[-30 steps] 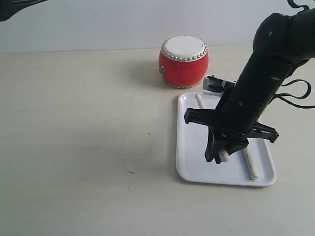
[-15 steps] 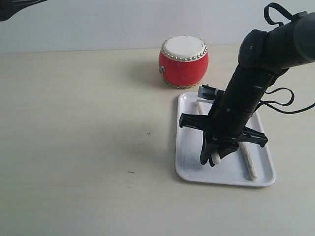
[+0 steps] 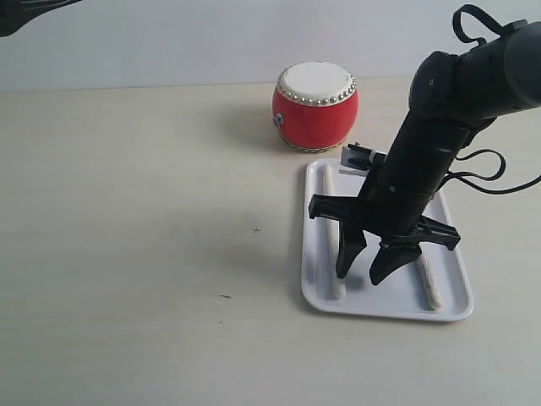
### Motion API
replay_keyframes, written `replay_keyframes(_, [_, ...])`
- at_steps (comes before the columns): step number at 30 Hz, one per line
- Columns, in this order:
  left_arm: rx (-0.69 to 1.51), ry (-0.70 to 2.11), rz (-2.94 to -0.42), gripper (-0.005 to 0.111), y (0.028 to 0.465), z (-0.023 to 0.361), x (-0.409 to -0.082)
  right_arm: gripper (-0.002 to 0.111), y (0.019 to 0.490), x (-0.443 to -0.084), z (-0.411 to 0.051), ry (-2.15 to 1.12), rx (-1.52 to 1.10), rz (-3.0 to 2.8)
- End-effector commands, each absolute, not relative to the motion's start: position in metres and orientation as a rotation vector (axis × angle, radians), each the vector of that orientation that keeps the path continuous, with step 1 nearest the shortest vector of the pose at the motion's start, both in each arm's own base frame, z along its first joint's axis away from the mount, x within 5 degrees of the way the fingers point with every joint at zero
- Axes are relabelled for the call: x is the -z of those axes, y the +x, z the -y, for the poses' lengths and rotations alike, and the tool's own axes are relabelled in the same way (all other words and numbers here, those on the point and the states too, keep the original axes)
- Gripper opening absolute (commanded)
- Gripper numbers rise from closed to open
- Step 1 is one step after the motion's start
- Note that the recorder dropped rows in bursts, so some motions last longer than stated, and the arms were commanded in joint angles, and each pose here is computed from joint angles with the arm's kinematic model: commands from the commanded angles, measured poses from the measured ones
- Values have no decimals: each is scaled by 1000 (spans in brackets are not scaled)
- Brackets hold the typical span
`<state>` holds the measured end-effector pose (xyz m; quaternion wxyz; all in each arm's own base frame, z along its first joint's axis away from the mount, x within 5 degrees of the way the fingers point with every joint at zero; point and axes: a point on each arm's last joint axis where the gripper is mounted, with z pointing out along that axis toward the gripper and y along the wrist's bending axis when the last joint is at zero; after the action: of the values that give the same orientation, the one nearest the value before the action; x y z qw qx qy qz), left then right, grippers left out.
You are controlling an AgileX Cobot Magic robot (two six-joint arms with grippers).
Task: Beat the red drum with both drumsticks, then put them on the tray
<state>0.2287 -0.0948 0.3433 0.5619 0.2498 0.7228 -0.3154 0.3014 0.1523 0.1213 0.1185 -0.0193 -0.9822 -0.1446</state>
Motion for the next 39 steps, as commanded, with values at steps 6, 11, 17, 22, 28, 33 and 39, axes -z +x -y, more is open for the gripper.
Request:
replay_keyframes(6, [737,596,-1704,0,226,95,-343,56,313,-178,-153,321,465,2990])
replay_keyframes(11, [676,582,-1723,0,229,91,-341,56,313,-230,-141,599,390,3261])
replay_keyframes(17, [632,609,-1738,0,230,90,-337,55,297,-274,-127,807,424,3643])
replay_keyframes(22, [632,609,-1738,0,230,90,-337,43,278,-295,-116,930,438,3875])
replay_keyframes(28, [632,609,-1738,0,230,90,-337,12,270,-298,-108,1072,368,4043])
replay_keyframes(33, [632,609,-1738,0,230,90,-337,0,269,-296,-109,924,482,4048])
replay_keyframes(39, [632,609,-1738,0,230,90,-337,0,269,-296,-110,846,544,4053])
